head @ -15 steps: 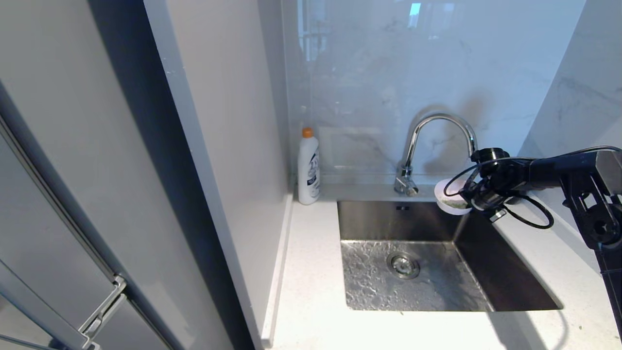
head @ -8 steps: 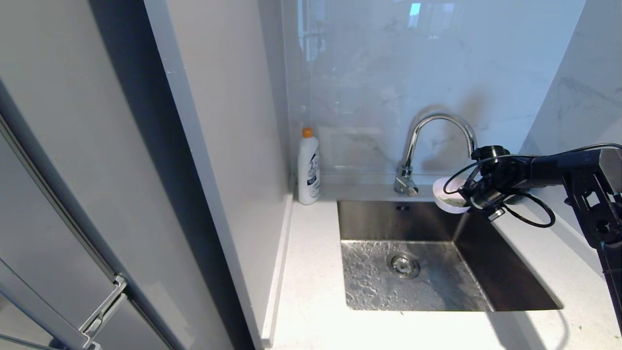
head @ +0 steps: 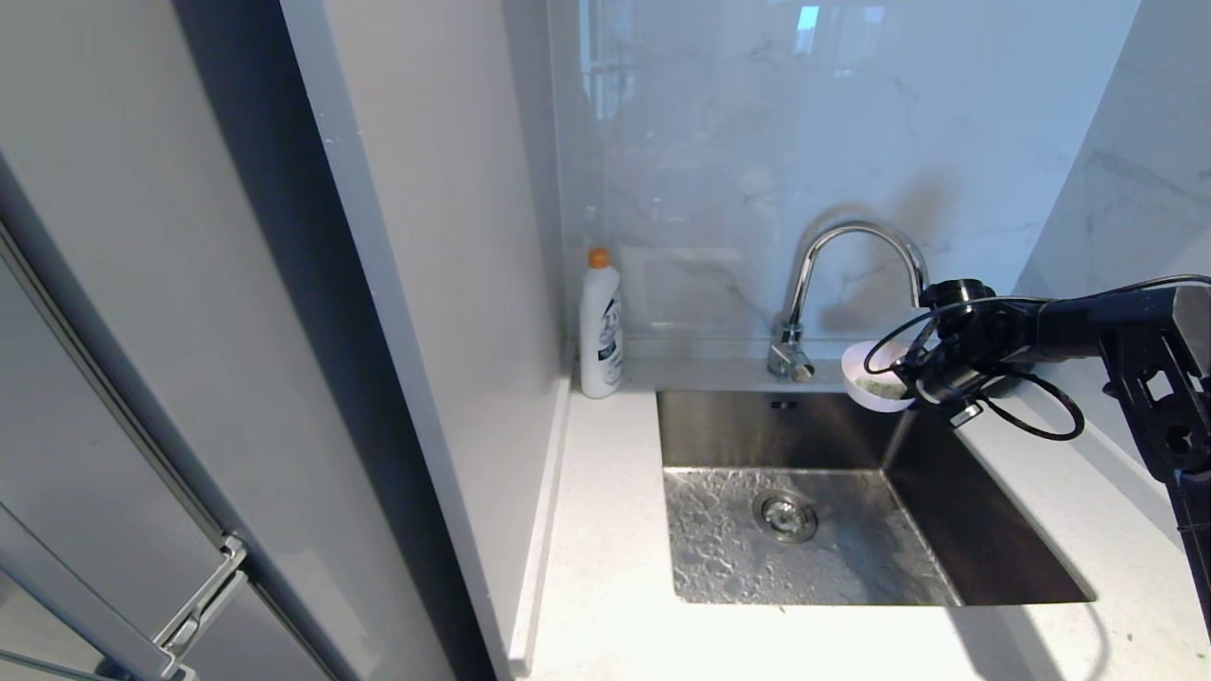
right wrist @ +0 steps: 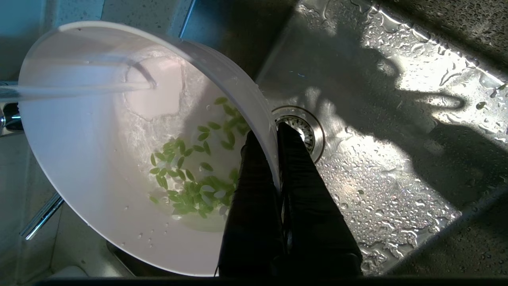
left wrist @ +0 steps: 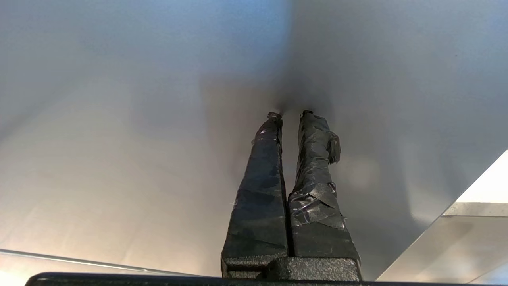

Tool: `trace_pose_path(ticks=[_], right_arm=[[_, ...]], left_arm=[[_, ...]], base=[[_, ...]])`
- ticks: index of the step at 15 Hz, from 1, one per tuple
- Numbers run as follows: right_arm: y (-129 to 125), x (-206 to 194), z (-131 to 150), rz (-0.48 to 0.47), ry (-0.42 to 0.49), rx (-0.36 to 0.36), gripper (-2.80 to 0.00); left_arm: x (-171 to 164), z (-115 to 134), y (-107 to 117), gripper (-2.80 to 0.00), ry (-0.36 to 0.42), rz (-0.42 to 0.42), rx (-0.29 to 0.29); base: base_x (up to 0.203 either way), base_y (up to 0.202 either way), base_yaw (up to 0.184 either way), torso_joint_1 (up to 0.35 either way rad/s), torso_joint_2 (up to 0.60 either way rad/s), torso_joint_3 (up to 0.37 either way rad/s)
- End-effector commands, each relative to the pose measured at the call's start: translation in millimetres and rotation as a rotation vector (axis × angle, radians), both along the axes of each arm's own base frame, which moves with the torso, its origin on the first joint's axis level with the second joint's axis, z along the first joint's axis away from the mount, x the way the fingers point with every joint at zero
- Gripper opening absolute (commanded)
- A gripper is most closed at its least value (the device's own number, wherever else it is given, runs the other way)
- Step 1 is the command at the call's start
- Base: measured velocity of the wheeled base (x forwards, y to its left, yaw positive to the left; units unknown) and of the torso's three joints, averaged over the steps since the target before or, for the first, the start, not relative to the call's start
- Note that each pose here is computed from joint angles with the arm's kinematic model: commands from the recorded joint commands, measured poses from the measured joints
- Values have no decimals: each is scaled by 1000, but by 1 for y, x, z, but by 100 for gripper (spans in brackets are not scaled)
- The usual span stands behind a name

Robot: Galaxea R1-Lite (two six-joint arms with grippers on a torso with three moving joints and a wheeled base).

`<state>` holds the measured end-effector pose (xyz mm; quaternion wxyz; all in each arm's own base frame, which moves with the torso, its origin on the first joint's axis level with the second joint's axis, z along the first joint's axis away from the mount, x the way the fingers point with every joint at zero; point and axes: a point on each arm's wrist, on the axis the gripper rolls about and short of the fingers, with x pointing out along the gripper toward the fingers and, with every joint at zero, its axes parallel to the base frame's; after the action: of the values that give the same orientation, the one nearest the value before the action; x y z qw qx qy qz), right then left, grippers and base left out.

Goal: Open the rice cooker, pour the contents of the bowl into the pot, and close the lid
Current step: Fill a bowl with water from the tap

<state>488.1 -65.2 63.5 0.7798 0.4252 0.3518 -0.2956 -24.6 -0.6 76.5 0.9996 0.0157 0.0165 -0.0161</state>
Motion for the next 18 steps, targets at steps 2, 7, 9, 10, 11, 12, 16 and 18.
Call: trace_pose_path(ticks=[2, 7, 9, 10, 11, 12, 16, 18], right_arm=[[0, 0, 0, -4, 1, 2, -280], [0, 0, 0, -4, 3, 2, -280], [0, 0, 0, -4, 0, 2, -280], [0, 0, 0, -4, 0, 2, -280], [0, 0, 0, -4, 0, 2, -280], [0, 0, 0, -4, 0, 2, -280], [0, 0, -1, -4, 1, 2, -280], [0, 1, -3, -4, 5, 3, -280]], left_arm=[[0, 0, 0, -280, 0, -1, 0], [0, 0, 0, -280, 0, -2, 0], [0, 0, 0, -280, 0, 1, 0], [0, 0, 0, -280, 0, 0, 0], [0, 0, 0, -280, 0, 1, 0], [0, 0, 0, -280, 0, 0, 0], [0, 0, 0, -280, 0, 1, 0], [0, 0, 0, -280, 0, -1, 0]], base=[[0, 0, 0, 0, 0, 0], [0, 0, 0, 0, 0, 0], [0, 0, 0, 0, 0, 0], [0, 0, 0, 0, 0, 0], [0, 0, 0, 0, 0, 0], [0, 0, 0, 0, 0, 0], [0, 0, 0, 0, 0, 0], [0, 0, 0, 0, 0, 0]])
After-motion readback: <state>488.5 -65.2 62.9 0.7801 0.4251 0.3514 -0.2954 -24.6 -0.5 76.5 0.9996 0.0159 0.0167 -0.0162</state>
